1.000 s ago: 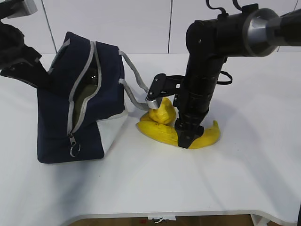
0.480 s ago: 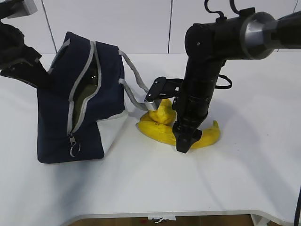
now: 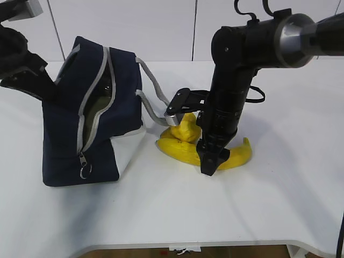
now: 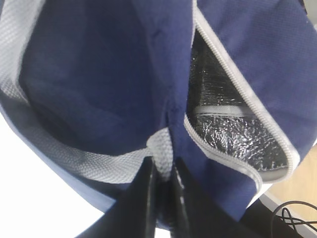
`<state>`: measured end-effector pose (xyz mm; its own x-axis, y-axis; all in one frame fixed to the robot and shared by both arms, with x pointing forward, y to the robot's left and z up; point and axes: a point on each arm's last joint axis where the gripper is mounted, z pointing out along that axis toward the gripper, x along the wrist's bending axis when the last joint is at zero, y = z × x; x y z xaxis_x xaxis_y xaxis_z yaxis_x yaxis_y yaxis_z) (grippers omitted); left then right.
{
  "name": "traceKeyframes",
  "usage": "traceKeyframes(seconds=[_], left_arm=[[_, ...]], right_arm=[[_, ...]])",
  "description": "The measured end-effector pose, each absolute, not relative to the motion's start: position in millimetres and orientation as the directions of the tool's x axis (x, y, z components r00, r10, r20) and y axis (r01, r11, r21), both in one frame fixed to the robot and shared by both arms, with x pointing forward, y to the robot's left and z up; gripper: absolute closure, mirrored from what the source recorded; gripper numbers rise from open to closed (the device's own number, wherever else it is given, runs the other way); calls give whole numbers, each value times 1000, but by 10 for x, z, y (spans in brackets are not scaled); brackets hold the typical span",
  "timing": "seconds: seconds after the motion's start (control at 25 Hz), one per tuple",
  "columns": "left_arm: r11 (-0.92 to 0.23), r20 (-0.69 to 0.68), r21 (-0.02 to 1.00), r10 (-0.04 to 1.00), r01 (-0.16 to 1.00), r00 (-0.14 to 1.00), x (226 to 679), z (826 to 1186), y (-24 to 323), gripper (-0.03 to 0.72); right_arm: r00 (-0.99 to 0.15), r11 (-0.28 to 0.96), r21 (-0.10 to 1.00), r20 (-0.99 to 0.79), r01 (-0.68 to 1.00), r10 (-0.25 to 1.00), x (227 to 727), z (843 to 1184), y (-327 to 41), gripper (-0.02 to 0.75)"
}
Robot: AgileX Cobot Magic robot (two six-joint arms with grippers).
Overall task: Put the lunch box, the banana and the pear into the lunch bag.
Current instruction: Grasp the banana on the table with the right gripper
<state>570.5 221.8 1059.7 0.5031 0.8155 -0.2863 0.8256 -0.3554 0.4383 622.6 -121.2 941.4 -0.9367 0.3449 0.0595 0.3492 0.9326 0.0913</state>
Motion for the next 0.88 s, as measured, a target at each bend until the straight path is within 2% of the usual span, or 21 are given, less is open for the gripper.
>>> traceKeyframes(seconds=[0.16, 0.52, 0.72, 0.88], left_arm=[[-355, -286, 438, 815, 826, 503, 5705, 10597, 2218, 676], [-356, -286, 438, 816, 826, 503, 5705, 10597, 2218, 676], [-356, -286, 438, 816, 826, 503, 5705, 10597, 2218, 676], [-356, -286, 438, 816, 826, 503, 5705, 10597, 2218, 676]], right_arm=[[-937, 933, 91, 59, 349, 345, 6226, 9414, -1212, 259], [-937, 933, 86, 65, 349, 344, 6220, 9414, -1214, 454], [-933, 934, 70, 103, 351, 344, 6194, 9451, -1212, 468], [-929, 924, 115, 117, 364, 352, 6227, 9553, -1155, 469]])
